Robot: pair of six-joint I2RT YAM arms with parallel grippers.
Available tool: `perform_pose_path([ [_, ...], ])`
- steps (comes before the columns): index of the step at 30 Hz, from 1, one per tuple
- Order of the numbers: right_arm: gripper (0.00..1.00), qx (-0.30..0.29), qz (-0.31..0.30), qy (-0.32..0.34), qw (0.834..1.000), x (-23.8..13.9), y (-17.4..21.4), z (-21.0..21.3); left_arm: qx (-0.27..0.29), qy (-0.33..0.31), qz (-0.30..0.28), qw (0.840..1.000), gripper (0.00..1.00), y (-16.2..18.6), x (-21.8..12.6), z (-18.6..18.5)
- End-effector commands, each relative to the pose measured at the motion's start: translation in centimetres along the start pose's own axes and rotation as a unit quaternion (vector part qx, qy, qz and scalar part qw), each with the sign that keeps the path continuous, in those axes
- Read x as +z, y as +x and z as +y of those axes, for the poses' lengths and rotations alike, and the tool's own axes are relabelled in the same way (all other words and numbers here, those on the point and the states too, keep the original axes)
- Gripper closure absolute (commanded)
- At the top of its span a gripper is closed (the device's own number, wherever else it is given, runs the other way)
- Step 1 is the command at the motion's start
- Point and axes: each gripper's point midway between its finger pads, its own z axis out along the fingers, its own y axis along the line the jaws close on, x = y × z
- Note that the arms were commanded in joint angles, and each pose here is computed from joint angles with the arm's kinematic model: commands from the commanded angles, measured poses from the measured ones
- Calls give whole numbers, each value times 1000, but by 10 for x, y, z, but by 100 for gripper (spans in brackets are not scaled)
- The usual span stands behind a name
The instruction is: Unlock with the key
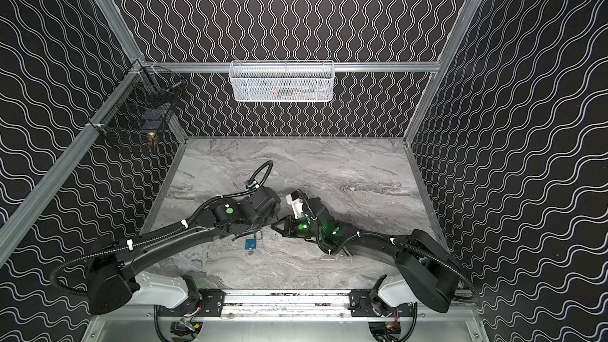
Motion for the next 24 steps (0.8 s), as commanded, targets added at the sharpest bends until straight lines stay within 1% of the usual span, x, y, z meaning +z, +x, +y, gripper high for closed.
perform_pose_path([
  [1,100,7,-38,-14,999,-4,-15,8,-13,-11,-4,1000,100,-1,0,6],
  [10,100,20,-67,-22,997,-15,-22,13,-39,-35,-13,999,100,1,3,20],
  [15,100,23,-59,-29,998,-9,-19,17,-58,-19,-5,998,100,3,4,13],
  [21,100,29,-65,-33,997,-5,-15,16,-106,16,4,994,100,5,4,1],
  [24,100,25,-62,-31,997,-4,-10,16,-124,23,3,992,100,6,5,0],
])
